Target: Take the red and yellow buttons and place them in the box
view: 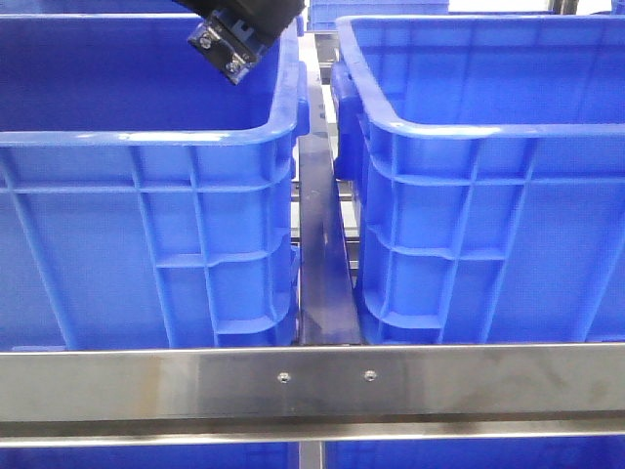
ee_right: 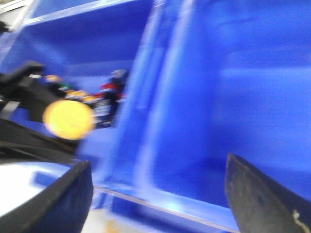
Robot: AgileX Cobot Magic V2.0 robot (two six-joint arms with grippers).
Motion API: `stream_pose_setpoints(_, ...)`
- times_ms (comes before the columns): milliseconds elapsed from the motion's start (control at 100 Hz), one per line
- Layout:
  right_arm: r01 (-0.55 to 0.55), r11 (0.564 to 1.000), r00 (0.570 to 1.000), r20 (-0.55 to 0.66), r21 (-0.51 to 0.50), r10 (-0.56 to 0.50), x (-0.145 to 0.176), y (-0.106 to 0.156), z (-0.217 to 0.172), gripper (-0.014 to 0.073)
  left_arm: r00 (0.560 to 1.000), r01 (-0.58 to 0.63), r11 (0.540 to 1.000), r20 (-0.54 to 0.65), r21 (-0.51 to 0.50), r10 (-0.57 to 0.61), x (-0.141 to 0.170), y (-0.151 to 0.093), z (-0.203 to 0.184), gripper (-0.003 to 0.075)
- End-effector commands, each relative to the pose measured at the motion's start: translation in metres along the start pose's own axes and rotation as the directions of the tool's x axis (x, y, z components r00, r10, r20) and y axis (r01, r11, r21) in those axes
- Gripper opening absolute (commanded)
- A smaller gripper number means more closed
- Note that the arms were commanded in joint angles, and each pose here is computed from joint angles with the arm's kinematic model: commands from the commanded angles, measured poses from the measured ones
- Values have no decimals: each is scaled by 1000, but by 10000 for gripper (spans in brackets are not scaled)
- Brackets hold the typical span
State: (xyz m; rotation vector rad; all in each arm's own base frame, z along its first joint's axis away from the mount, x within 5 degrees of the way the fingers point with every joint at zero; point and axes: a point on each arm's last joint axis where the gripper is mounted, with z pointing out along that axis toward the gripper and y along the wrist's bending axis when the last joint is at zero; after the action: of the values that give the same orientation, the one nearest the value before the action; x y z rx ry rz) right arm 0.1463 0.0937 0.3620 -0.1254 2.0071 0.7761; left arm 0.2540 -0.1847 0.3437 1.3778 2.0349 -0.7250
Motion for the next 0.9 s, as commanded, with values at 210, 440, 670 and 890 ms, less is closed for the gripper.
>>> stream_pose_setpoints(210, -162, 979, 983, -111, -121, 149, -38, 37, 40, 575, 994, -11, 1000, 109, -17, 12, -18, -10, -18, 94)
stream_pose_setpoints(440, -261, 958, 943, -243, -118, 227, -39, 43, 74, 575, 994, -11, 1000, 109, -17, 12, -18, -10, -18, 94)
stream_pose_setpoints(670, -303, 940, 926, -281, -159, 251, -41, 47, 98, 575, 994, -11, 1000, 109, -17, 12, -18, -10, -18, 94)
stream_pose_setpoints(890, -304, 938, 924, -292, -164, 249, -39, 46, 109, 483, 994, -11, 1000, 109, -17, 12, -18, -10, -18, 94)
